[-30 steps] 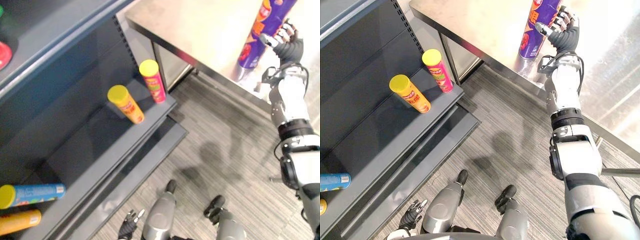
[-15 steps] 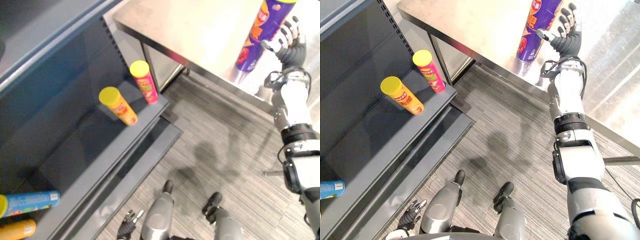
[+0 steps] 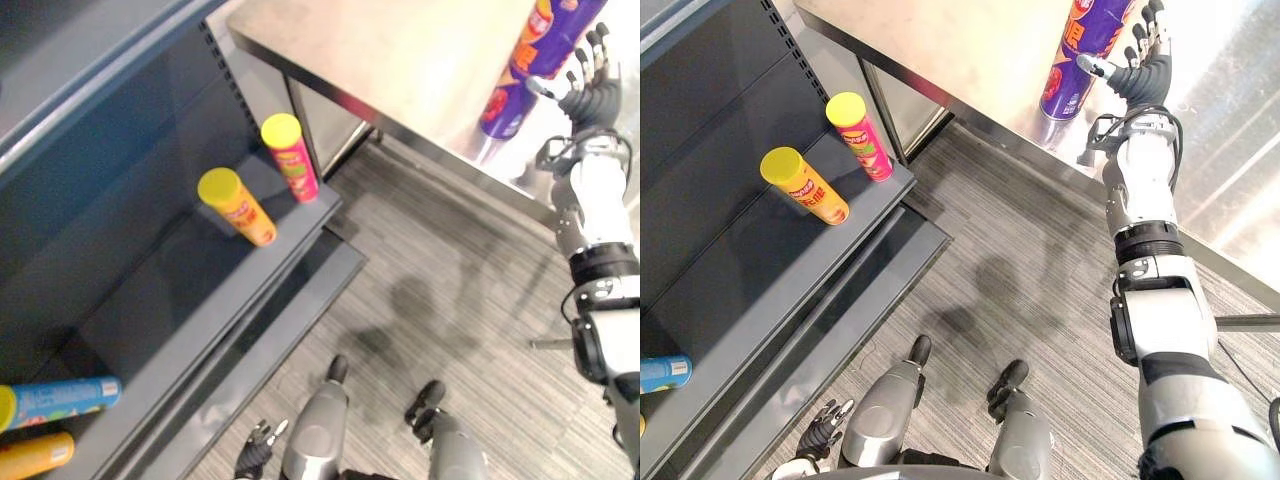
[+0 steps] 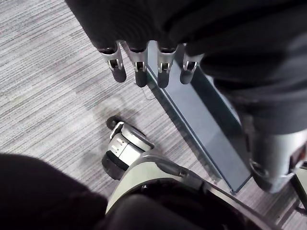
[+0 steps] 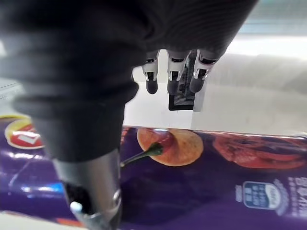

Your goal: Put the gum and the chips on the shelf.

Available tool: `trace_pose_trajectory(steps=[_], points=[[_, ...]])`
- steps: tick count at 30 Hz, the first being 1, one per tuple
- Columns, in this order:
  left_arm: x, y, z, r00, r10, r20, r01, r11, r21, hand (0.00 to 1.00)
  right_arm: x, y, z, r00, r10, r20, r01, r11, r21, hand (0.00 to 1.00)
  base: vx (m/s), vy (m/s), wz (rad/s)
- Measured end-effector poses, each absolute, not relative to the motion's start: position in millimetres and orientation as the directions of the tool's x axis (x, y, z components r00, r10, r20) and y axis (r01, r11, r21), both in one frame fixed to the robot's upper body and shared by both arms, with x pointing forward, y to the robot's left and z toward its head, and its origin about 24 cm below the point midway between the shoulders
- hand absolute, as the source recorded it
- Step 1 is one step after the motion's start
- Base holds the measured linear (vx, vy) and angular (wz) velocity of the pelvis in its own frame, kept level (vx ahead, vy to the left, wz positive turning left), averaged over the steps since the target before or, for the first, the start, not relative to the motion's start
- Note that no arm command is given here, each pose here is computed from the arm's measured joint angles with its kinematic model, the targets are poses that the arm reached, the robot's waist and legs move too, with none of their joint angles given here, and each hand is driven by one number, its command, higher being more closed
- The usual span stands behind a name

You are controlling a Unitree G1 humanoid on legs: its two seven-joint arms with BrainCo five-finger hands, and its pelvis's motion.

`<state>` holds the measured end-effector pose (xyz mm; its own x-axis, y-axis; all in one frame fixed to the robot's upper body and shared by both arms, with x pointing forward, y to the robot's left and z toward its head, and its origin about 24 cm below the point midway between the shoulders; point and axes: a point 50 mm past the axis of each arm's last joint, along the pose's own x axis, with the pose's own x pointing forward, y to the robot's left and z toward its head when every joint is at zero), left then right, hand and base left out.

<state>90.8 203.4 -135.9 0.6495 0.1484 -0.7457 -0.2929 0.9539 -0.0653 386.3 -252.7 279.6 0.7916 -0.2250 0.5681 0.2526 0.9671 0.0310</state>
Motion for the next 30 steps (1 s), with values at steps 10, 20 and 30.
trace_pose_trajectory(steps=[10,20,30], points=[[91,200,-136,0.65,0.134,-0.748,-0.277,0.959,-0.069,0.0,387,-246,293,0.781,-0.191,0.595,0.234,0.972,0.005,0.0,-0.02,0.017,0.07],[92,200,-136,0.652,0.134,-0.747,-0.274,0.96,-0.067,0.0,388,-245,293,0.783,-0.186,0.594,0.229,0.973,0.003,1.0,0.0,0.006,0.03],[92,201,-136,0.649,0.141,-0.747,-0.276,0.959,-0.058,0.0,391,-235,290,0.796,-0.15,0.586,0.193,0.981,-0.01,1.0,0.0,-0.001,-0.03]])
